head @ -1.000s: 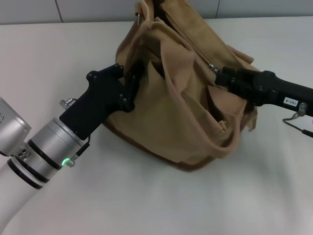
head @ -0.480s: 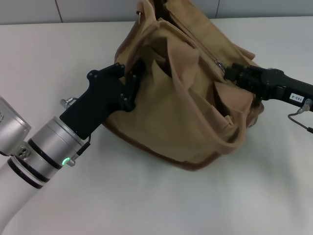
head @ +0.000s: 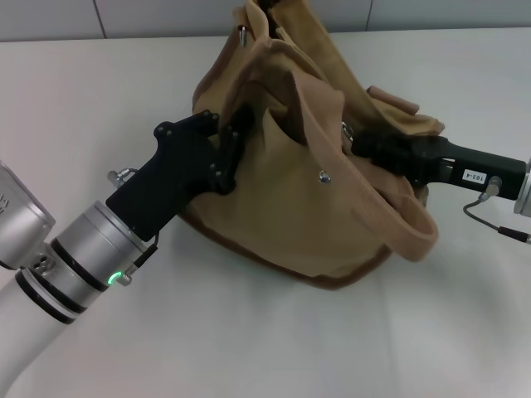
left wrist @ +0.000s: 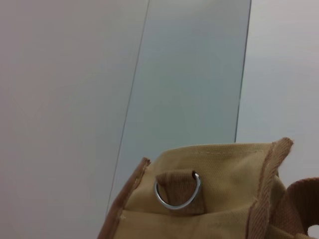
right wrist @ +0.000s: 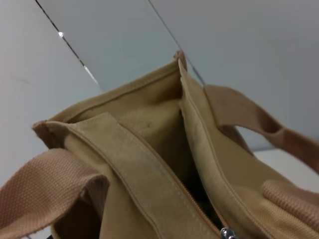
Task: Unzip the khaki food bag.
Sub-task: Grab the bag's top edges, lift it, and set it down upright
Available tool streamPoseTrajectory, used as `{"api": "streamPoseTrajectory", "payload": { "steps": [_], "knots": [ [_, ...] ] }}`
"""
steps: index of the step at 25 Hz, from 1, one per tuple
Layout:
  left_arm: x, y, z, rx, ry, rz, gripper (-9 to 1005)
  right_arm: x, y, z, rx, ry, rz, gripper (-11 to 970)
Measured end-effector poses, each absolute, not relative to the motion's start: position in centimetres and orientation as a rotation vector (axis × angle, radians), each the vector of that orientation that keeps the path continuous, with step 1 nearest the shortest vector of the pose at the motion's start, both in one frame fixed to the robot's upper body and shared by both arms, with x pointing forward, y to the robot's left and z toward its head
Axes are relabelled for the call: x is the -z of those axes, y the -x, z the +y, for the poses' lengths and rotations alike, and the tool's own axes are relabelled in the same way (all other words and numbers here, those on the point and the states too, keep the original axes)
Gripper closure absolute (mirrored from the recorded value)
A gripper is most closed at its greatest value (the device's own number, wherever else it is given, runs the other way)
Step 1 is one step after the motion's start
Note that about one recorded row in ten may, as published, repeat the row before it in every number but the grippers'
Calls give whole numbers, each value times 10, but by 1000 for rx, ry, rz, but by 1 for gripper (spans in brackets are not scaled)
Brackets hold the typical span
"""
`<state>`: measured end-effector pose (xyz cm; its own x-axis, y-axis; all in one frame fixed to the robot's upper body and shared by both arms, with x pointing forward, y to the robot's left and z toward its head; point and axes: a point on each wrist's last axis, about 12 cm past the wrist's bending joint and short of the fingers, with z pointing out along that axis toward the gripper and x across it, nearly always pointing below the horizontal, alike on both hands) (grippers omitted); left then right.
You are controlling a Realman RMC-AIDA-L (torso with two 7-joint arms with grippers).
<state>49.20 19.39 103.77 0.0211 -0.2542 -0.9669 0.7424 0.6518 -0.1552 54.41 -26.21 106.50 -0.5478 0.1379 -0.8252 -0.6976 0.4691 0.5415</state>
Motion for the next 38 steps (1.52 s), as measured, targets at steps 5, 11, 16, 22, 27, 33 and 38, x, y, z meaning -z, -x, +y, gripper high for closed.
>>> {"api": "streamPoseTrajectory", "payload": {
  "steps": [5, 11, 16, 22, 27, 33, 38],
  "knots": [
    [-1038, -491, 193, 824, -466, 1336, 945, -1067, -545, -261, -1244, 474, 1885, 595],
    [-1037, -490, 193, 827, -467, 1338, 945, -1070, -544, -255, -1322, 487, 1907, 594],
    [-1037, -488, 193, 827, -463, 1339, 945, -1073, -542, -257, -1368, 473, 1910, 593],
    [-1037, -488, 193, 829, -461, 1336, 945, -1075, -540, -259, -1393, 467, 1895, 593],
    [-1037, -487, 193, 833, -461, 1330, 945, -1076, -537, -259, -1410, 469, 1885, 592],
    [-1037, -487, 194, 841, -455, 1333, 945, -1073, -537, -259, -1402, 457, 1896, 593],
    [-1038, -486, 194, 845, -454, 1325, 945, -1065, -543, -262, -1325, 389, 1958, 592]
  ]
}}
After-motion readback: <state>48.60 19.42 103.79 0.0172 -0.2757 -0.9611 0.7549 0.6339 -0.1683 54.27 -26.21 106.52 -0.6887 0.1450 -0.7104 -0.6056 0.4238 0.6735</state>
